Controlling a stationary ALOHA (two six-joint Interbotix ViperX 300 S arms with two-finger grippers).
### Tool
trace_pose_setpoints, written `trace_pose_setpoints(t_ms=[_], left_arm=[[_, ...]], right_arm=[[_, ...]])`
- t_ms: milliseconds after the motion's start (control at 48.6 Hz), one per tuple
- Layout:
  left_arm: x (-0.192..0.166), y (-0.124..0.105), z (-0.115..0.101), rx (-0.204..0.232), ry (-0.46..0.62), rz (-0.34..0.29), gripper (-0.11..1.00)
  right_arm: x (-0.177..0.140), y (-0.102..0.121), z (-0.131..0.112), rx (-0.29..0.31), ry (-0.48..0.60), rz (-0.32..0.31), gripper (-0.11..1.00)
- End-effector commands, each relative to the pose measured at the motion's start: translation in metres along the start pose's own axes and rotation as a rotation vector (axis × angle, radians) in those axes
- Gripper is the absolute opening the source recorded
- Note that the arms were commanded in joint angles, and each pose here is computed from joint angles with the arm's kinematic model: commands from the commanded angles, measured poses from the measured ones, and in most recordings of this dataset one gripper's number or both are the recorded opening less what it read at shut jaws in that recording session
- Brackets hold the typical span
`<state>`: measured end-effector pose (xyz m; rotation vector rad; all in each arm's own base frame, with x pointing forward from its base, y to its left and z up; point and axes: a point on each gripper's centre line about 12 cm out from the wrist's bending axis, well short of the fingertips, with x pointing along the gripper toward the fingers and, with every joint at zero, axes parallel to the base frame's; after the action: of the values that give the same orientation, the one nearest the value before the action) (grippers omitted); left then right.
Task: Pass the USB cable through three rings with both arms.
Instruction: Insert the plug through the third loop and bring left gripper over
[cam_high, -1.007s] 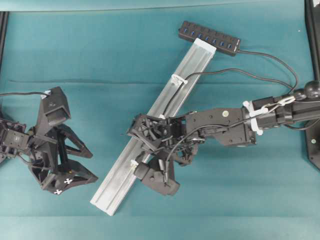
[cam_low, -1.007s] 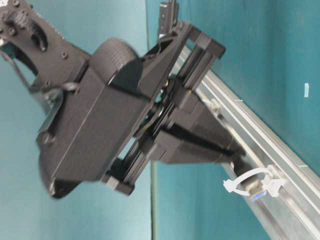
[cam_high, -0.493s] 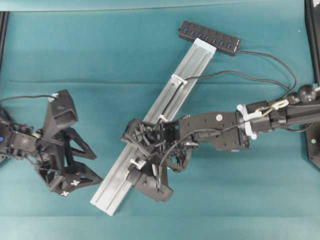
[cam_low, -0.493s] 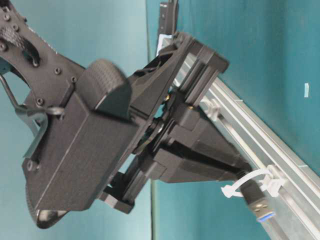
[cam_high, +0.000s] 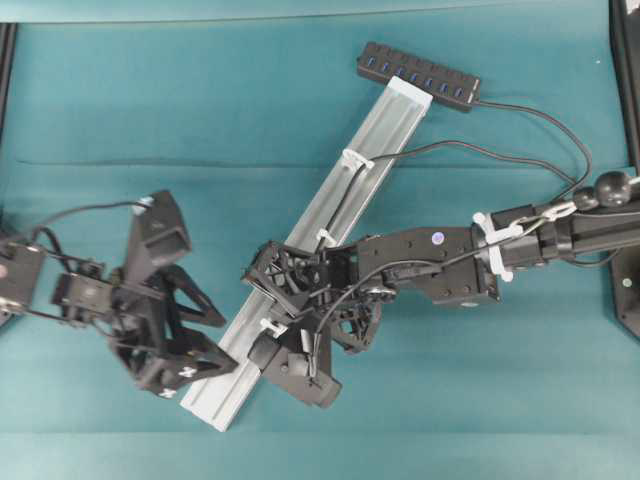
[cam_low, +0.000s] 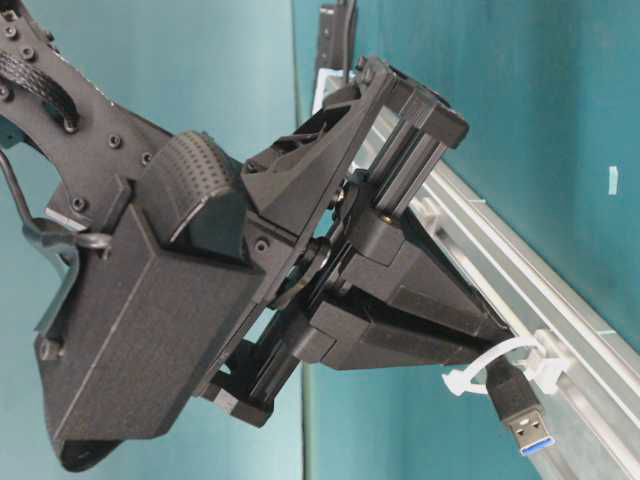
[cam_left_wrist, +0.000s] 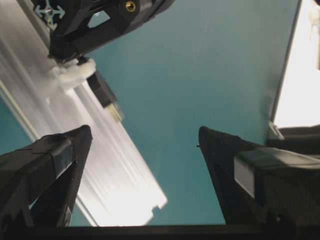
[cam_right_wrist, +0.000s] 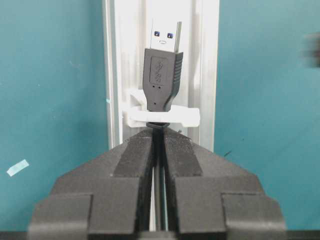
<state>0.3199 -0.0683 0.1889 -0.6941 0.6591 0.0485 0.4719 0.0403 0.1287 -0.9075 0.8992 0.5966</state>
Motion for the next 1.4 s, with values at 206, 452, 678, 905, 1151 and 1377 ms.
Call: trace_pose_setpoints(t_ms=[206, 452, 678, 905, 1151, 1377], left_arm=[[0.032, 0.007, 0.006, -0.043, -0.049, -0.021, 0.93], [0.049, 0.019, -0.005, -0.065, -0.015, 0.012, 0.93], [0.055, 0.022, -0.008, -0.067, -0.009, 0.017, 0.93], [0.057, 0.021, -0.007, -0.066, -0.013, 0.014, 0.9], [0.058, 0.021, -0.007, -0.067, -0.011, 0.015, 0.75], [0.059, 0.017, -0.004, -0.064, -0.02, 0.004, 0.22]], right_arm=[[0.001, -0.001, 0.003, 0.018, -0.006, -0.002, 0.06], [0.0, -0.001, 0.003, 0.018, -0.007, -0.004, 0.06], [0.0, 0.0, 0.002, 0.018, -0.007, -0.004, 0.06], [0.0, -0.001, 0.001, 0.021, -0.006, -0.005, 0.06], [0.0, -0.002, 0.0, 0.022, -0.005, -0.006, 0.06], [0.0, -0.002, 0.0, 0.022, -0.005, -0.006, 0.06]])
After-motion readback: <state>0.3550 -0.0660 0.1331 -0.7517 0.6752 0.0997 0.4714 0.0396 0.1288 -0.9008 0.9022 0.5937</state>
